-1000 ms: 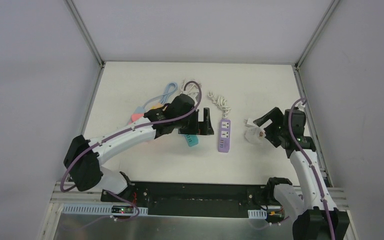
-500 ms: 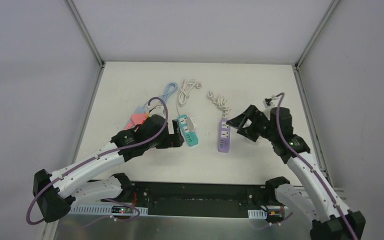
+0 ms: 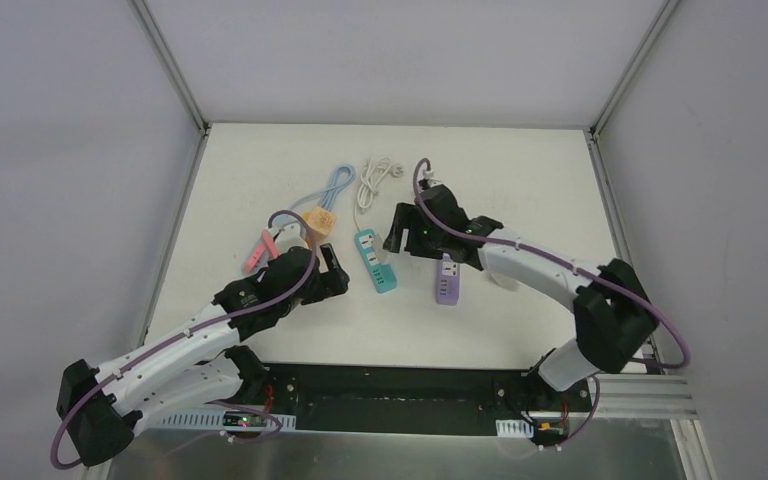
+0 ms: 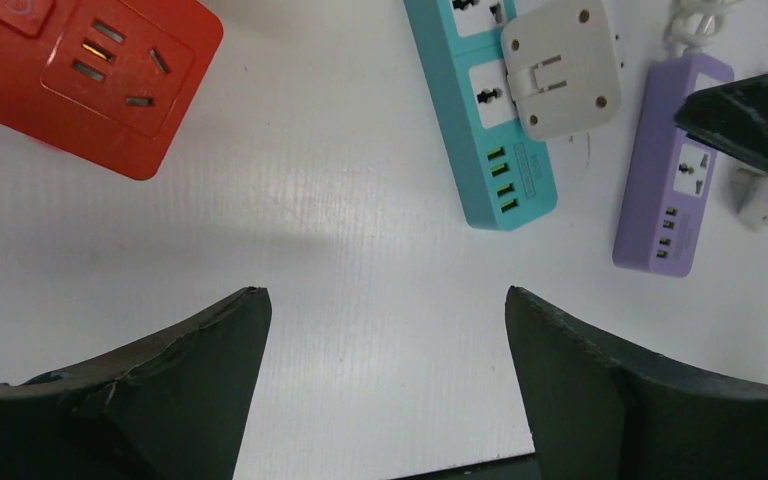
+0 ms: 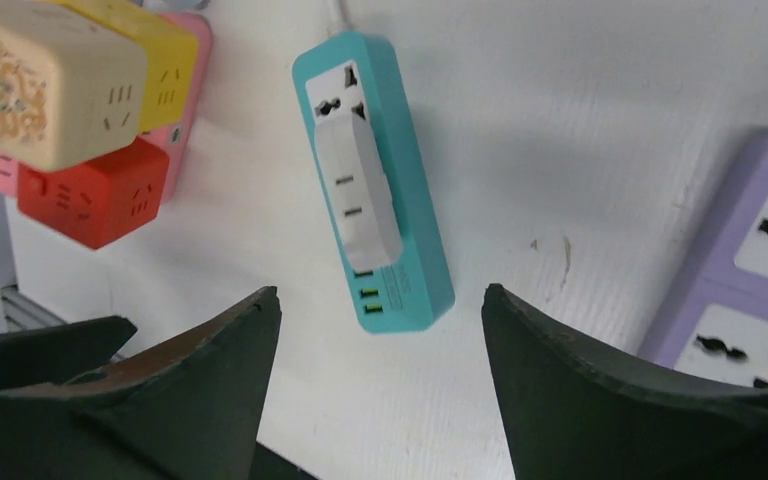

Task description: Pull the plug off the socket

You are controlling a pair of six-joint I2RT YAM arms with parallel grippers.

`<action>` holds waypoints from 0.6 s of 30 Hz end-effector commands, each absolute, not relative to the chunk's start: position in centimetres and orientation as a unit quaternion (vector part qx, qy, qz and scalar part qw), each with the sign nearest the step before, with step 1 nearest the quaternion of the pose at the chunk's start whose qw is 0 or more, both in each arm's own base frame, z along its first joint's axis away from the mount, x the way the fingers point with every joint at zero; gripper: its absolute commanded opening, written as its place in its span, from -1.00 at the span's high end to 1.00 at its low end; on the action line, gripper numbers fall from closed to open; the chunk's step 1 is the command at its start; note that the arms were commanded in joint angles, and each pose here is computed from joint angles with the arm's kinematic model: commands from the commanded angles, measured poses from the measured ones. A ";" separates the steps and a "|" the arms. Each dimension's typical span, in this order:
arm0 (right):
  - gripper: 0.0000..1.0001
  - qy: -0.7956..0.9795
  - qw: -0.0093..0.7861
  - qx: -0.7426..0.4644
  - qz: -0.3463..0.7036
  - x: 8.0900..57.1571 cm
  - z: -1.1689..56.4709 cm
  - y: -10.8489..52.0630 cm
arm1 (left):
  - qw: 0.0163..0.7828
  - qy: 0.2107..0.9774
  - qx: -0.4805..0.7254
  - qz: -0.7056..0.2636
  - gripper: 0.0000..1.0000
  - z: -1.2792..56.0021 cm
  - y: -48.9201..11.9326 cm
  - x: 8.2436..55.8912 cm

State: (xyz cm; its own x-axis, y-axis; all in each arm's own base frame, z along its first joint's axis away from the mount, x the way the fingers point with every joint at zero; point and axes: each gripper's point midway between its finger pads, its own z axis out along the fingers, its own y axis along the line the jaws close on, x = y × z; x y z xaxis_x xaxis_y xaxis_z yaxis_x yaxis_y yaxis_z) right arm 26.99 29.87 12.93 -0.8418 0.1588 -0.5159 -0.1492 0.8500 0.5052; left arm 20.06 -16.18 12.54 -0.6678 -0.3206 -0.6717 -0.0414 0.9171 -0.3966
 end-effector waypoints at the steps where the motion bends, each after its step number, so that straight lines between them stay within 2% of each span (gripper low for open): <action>1: -0.46 0.916 0.324 -0.018 0.236 30.7 13.4 31.6 | 0.413 0.874 -0.140 -0.214 -0.85 13.3 -17.1 22.1; 3: -0.33 0.924 0.312 -0.030 0.221 31.2 12.3 32.3 | 0.415 0.872 -0.143 -0.218 -0.98 13.3 -17.2 22.5; 11: 0.20 0.930 0.266 -0.085 0.239 30.2 9.7 34.7 | 0.395 0.885 -0.139 -0.203 -0.96 12.6 -17.6 23.8; 15: 0.75 0.937 0.250 -0.088 0.229 29.3 8.8 34.0 | 0.376 0.891 -0.137 -0.215 -0.86 12.0 -18.6 24.1; 18: 0.92 0.940 0.243 -0.085 0.225 28.2 8.9 32.9 | 0.370 0.890 -0.137 -0.230 -0.82 11.7 -19.4 24.5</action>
State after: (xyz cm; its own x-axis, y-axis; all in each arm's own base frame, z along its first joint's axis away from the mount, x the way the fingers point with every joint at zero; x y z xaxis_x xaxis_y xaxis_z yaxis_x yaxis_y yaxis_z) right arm 29.60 34.07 8.43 -0.8596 -0.0283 -0.5103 -0.2611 0.8826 0.3909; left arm 23.16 -17.30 9.80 -0.6982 -0.3858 -0.6031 -0.1223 0.8943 -0.4305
